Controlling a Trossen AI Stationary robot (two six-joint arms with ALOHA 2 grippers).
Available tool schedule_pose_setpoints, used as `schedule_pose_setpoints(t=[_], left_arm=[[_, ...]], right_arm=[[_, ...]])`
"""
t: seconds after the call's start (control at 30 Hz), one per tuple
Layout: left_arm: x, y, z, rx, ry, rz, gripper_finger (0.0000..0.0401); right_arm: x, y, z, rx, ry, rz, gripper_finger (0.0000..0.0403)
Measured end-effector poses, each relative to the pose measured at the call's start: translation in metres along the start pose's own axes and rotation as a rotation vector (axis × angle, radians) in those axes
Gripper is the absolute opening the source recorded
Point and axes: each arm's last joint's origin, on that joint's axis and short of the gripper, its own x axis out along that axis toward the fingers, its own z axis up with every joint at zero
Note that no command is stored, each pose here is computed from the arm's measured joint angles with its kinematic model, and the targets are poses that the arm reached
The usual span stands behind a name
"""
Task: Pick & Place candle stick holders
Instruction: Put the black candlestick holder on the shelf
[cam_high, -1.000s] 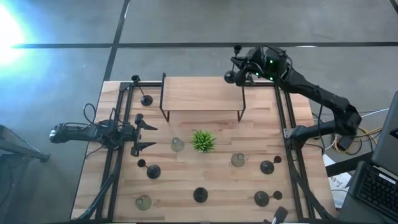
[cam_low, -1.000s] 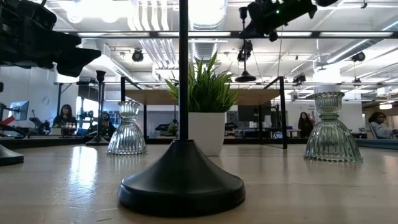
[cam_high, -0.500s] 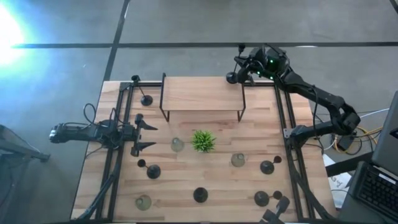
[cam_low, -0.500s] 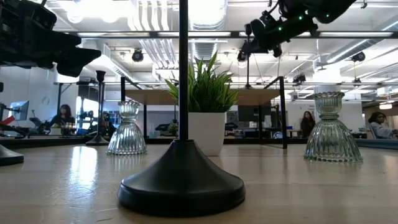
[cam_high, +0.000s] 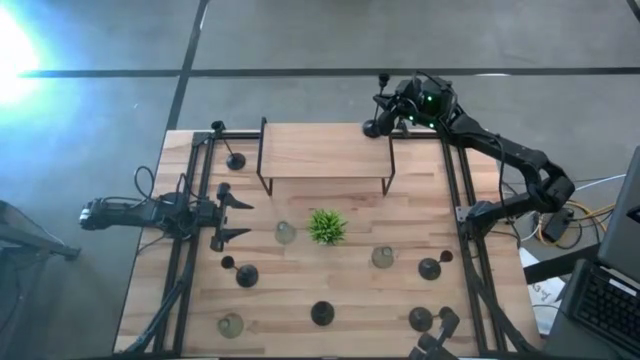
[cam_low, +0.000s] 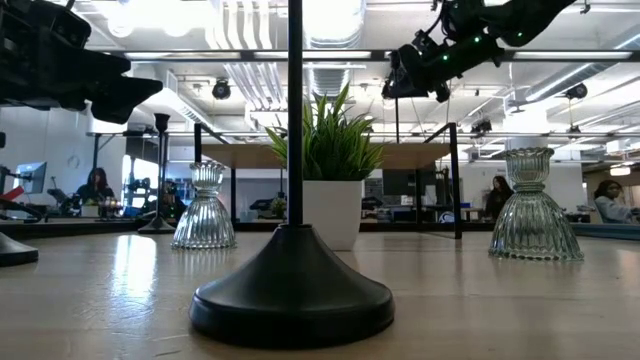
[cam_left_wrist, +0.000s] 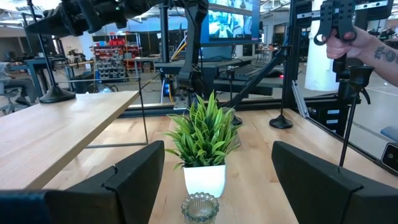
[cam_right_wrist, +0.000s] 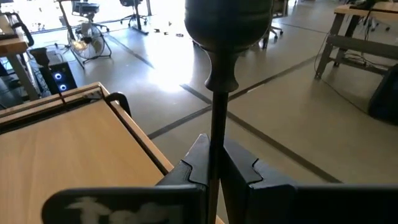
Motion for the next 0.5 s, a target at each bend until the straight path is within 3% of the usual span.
schedule_pose_setpoints(t=[0.5], left_arm=[[0.0000,0.0000,0.0000,0.000,0.000,0.000,0.0300]], right_arm=[[-0.0065,-0.0041,0.0005,0.041,0.022,0.010,0.0011]])
